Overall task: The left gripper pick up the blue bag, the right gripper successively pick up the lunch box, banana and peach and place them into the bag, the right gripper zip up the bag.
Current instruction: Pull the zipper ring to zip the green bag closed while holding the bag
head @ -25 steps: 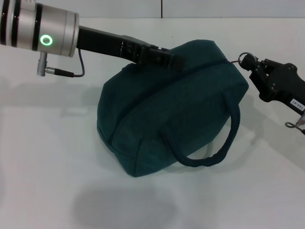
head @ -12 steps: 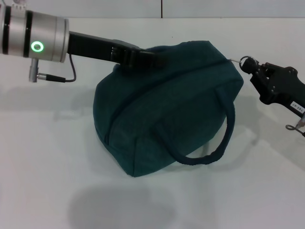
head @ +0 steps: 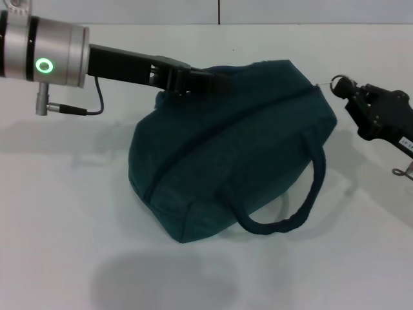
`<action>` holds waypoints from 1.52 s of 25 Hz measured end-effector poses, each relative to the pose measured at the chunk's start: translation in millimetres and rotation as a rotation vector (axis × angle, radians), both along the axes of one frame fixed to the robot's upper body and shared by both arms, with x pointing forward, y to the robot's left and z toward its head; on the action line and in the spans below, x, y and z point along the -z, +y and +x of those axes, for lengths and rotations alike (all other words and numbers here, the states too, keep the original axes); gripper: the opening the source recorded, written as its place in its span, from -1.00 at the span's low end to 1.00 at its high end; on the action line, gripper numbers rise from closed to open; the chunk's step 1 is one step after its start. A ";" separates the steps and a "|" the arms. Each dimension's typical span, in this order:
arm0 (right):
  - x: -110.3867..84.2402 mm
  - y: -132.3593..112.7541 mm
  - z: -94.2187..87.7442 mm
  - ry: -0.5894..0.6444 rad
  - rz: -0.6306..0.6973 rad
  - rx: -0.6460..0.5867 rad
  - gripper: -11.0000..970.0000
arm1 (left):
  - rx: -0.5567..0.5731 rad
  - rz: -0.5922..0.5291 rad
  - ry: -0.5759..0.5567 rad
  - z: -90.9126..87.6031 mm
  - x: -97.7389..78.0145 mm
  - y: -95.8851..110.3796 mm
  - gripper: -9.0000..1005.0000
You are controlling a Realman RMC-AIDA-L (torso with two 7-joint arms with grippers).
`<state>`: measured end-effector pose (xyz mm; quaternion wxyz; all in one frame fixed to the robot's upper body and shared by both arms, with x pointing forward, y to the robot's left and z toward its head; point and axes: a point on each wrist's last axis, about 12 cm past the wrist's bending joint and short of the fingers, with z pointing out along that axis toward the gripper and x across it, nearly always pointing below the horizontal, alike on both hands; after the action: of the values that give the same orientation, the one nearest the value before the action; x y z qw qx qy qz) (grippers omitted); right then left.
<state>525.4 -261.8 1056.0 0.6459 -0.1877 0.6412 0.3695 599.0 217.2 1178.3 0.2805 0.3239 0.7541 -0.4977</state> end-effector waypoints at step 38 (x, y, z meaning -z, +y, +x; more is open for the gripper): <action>6.9 -0.1 -4.3 0.029 -0.018 0.001 -0.86 | 0.046 0.235 -0.014 27.6 -37.7 -63.8 0.40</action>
<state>521.1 -261.9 1049.1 0.6349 -0.1877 0.6539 0.3660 626.6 153.4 1215.9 0.2345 0.3752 0.7977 -0.4098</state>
